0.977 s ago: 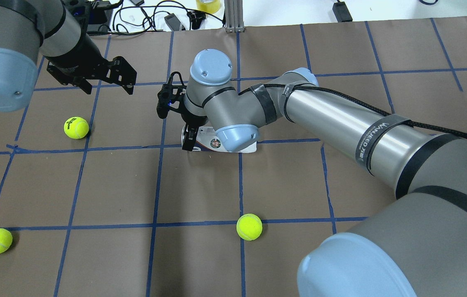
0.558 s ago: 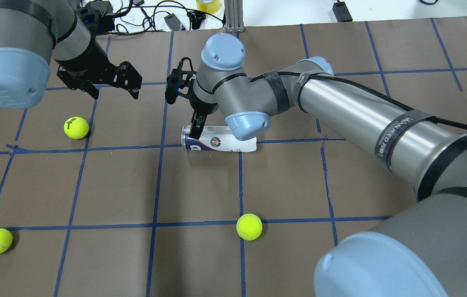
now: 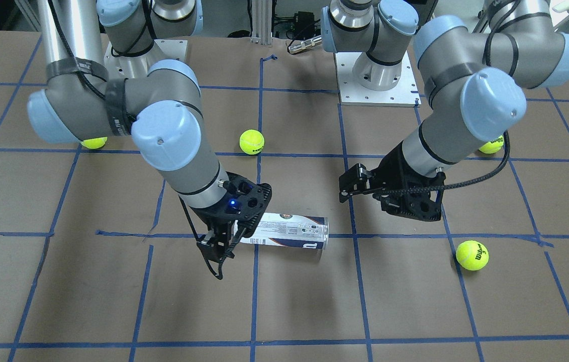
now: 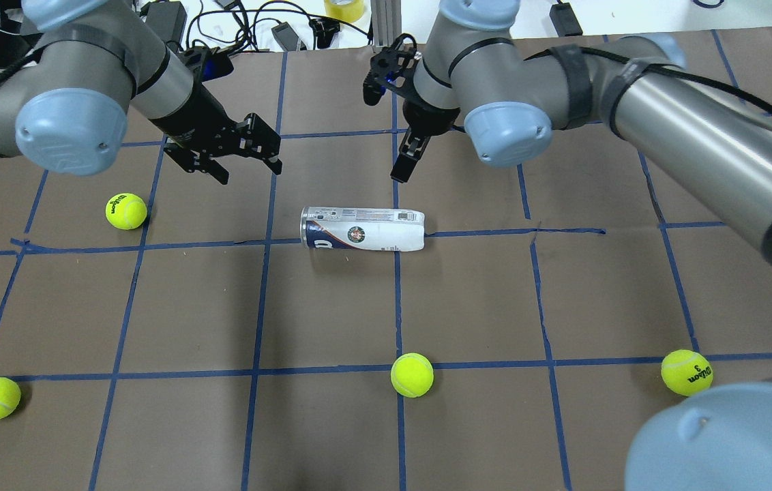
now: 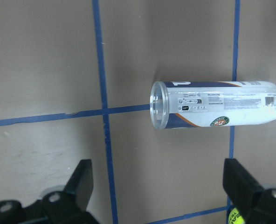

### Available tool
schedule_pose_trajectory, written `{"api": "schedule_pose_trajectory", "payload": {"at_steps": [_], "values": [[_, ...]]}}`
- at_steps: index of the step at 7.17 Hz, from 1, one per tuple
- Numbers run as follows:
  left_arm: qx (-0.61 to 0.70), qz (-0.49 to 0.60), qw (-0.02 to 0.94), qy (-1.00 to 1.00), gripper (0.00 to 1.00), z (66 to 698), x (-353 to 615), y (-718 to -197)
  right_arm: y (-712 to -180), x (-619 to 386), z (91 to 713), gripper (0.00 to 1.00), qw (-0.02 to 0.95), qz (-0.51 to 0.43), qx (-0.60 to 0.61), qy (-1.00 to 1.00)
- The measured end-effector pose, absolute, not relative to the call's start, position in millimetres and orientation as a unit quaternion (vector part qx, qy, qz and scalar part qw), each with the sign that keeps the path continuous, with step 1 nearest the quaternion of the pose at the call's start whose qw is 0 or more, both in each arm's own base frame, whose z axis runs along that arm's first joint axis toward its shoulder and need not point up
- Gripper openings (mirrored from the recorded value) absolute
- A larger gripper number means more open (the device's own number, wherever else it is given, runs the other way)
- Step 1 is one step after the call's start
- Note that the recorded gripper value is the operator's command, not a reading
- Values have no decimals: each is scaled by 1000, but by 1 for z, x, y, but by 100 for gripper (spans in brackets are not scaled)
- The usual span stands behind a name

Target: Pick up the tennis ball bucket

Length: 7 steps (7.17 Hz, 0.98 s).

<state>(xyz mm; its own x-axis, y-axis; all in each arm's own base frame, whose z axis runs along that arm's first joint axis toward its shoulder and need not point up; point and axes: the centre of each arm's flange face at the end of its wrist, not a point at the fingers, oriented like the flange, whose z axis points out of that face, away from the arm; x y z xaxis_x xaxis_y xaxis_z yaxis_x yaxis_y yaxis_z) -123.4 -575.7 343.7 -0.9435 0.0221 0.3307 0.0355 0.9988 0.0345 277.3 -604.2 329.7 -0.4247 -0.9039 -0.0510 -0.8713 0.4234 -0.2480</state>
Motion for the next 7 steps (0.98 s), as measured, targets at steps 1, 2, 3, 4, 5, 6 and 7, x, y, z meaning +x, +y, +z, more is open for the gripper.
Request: {"api": "schedule_pose_trajectory", "payload": {"at_steps": [1,2,3,4,5,6,7], "values": [[-9,-38,210,-977,100,317,-123,-586,-606,240,349,100,85,-81,-501,858],[-8,-52,255,-966,100,293,-126,-594,-601,205,376,100,78,-74,-463,880],[-22,-58,287,-956,100,272,-128,-601,-589,177,410,100,59,-68,-400,912],[-40,-60,301,-951,100,251,-128,-607,-568,159,448,100,37,-64,-310,948],[-48,-61,306,-949,100,232,-128,-613,-540,150,480,100,26,-52,-223,973],[-48,-70,310,-947,87,213,-128,-616,-515,145,502,100,19,-42,-164,985],[-45,-80,316,-944,64,198,-129,-617,-500,141,515,100,13,-37,-118,992]]}}
